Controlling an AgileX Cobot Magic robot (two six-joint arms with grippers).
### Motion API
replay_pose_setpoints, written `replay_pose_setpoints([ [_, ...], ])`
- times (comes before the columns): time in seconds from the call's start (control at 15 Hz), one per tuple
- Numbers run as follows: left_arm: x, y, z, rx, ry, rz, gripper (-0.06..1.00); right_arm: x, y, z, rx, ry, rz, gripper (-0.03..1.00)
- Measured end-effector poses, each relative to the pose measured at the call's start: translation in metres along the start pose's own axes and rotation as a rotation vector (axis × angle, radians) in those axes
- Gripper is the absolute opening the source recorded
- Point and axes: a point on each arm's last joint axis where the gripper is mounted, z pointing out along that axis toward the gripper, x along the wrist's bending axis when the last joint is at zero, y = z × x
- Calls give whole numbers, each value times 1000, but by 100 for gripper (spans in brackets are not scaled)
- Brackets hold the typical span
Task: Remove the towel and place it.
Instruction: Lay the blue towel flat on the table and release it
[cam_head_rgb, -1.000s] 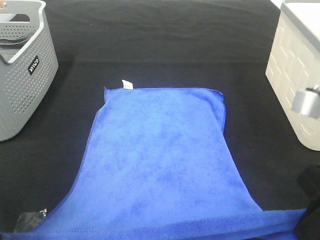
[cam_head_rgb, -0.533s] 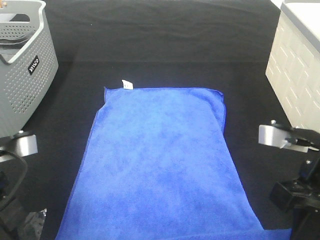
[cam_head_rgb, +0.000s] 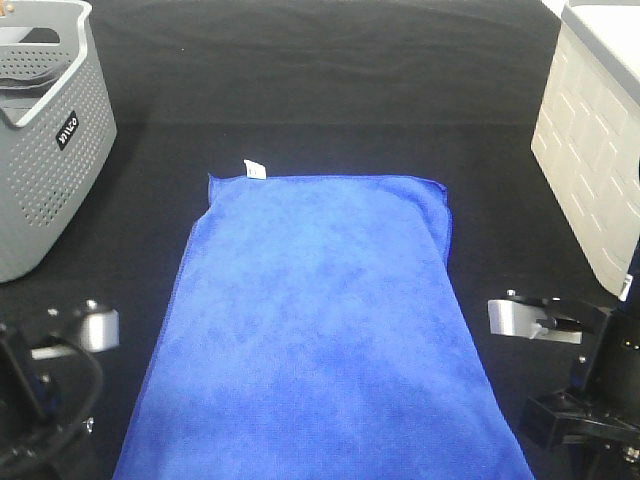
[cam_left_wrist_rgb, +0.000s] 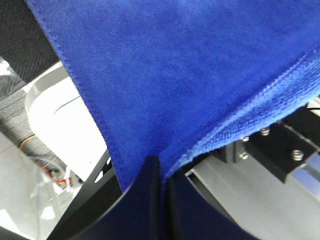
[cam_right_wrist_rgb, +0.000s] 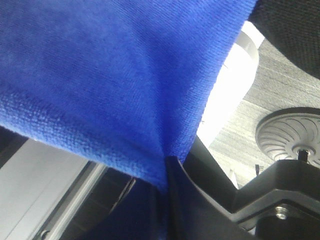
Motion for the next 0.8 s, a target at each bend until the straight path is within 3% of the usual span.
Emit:
replay_pose_setpoints([
  [0.2,-1,16,21,57,45,16,0,-3,4,4,10,-9,-9,3],
  [0.47,2,35,27,75,53,7,0,-5,9,11,50,-3,-18,3],
  [0.8,-11,31,40,129,64,53,1,-1,11,12,44,58,-52,3],
])
